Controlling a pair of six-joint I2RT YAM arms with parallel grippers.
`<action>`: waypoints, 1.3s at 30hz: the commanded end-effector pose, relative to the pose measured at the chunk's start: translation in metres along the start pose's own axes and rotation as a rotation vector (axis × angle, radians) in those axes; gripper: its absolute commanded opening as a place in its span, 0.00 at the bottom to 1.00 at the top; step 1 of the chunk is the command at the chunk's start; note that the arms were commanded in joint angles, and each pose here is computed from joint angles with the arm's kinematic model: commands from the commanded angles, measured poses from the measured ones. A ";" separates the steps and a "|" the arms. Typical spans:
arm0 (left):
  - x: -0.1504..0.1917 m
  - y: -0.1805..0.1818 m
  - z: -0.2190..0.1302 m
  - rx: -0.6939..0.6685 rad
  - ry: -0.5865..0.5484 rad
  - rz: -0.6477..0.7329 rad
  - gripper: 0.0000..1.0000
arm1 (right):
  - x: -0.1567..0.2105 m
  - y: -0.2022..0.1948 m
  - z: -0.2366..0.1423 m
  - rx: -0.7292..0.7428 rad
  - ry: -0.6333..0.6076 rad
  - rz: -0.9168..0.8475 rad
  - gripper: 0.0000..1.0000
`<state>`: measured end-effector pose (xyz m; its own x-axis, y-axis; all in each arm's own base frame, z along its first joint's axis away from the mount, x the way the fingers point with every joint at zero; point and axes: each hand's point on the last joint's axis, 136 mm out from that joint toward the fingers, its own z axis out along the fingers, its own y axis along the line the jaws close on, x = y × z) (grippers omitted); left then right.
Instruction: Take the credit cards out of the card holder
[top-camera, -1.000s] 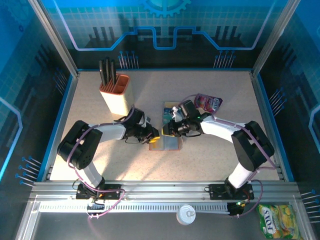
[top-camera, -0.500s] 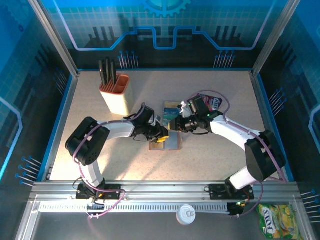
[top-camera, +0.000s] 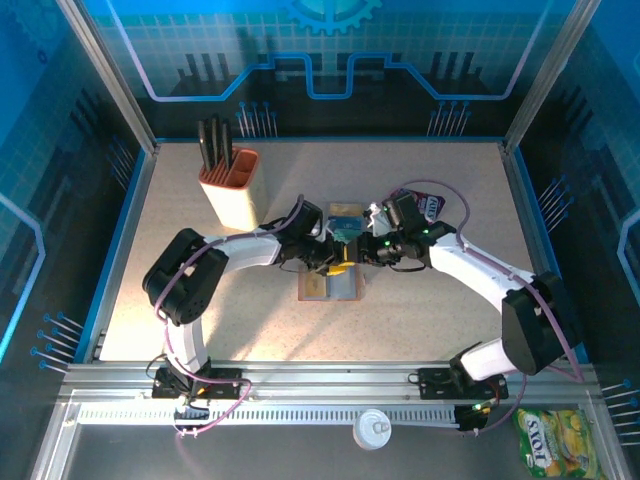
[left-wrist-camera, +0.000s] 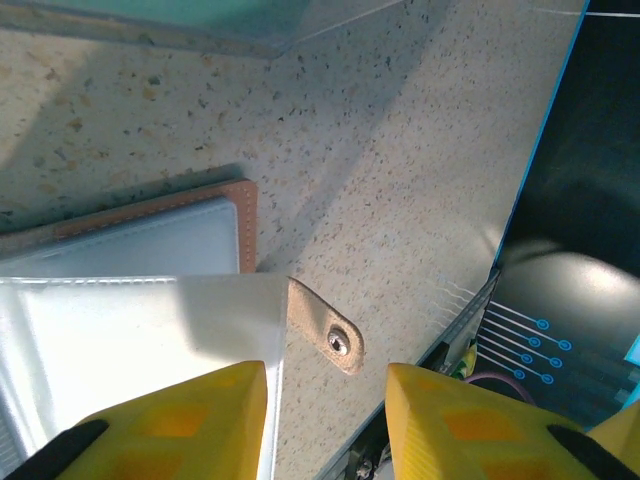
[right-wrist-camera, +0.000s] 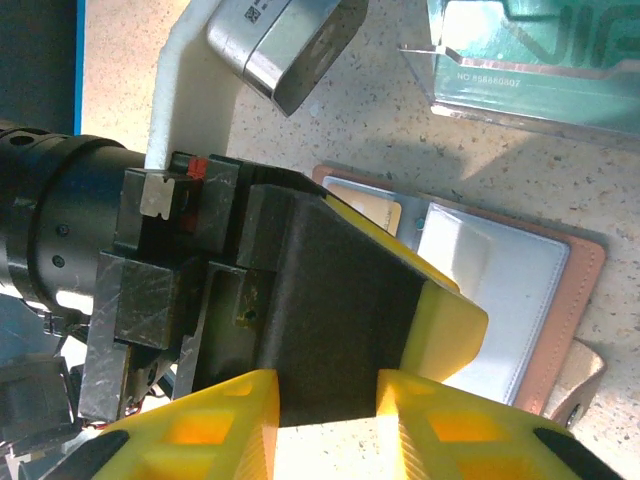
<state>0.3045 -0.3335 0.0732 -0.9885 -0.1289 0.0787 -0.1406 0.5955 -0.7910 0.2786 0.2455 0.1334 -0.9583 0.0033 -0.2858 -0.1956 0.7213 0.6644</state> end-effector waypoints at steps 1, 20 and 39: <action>0.001 0.003 -0.001 -0.018 0.023 -0.012 0.37 | 0.006 -0.007 -0.004 0.022 0.014 0.017 0.33; 0.009 0.032 -0.006 -0.028 0.034 -0.065 0.23 | 0.007 -0.003 0.008 0.040 0.049 0.004 0.32; 0.016 0.055 0.023 -0.099 0.081 -0.120 0.11 | 0.013 -0.010 0.008 0.045 0.058 0.011 0.32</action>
<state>0.2827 -0.3180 0.0209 -0.9716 -0.1381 0.1923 -0.2352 0.6543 -0.7187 0.2720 0.2453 0.1167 -0.9713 -0.0173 -0.2372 -0.1695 0.7501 0.6393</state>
